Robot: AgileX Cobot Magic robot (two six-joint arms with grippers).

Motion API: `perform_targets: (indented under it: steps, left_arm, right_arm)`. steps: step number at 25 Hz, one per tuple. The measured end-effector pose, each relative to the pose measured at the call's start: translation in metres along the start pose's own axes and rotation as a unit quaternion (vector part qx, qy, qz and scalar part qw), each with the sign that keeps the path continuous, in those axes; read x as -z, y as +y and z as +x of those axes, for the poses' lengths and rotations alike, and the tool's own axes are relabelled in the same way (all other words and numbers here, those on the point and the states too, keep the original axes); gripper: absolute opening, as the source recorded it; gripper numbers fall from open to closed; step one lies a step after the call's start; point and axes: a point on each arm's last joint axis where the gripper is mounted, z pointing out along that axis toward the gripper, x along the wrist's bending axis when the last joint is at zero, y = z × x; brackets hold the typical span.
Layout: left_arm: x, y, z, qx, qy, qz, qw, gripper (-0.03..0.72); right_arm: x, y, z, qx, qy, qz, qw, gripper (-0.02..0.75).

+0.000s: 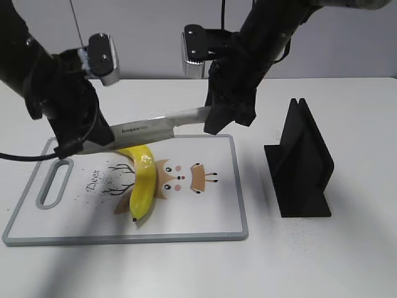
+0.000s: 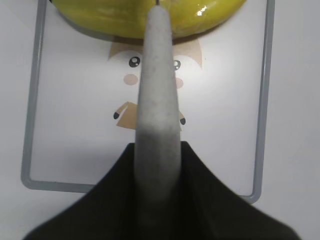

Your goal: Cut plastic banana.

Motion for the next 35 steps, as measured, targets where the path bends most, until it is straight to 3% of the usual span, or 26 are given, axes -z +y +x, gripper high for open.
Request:
perform_targets:
  steps: [6,17,23,35]
  left_arm:
    - [-0.064,-0.026,0.002,0.041,-0.005,0.028,0.999,0.016]
    - [-0.065,-0.024,0.004,0.042,-0.004,0.024,0.999,0.017]
    - [-0.033,-0.012,0.001,0.024,0.020,0.004,0.999,0.017]
    - [0.058,0.014,-0.026,-0.020,0.048,-0.052,0.997,0.016]
  right_arm:
    - [-0.063,-0.029,-0.012,-0.006,0.023,0.056,0.998,0.162]
    - [-0.069,-0.034,-0.014,-0.018,0.025,0.076,0.997,0.166]
    - [-0.038,-0.020,-0.008,-0.011,0.012,0.064,0.998,0.166]
    - [0.050,0.016,0.021,0.009,-0.010,0.009,1.000,0.164]
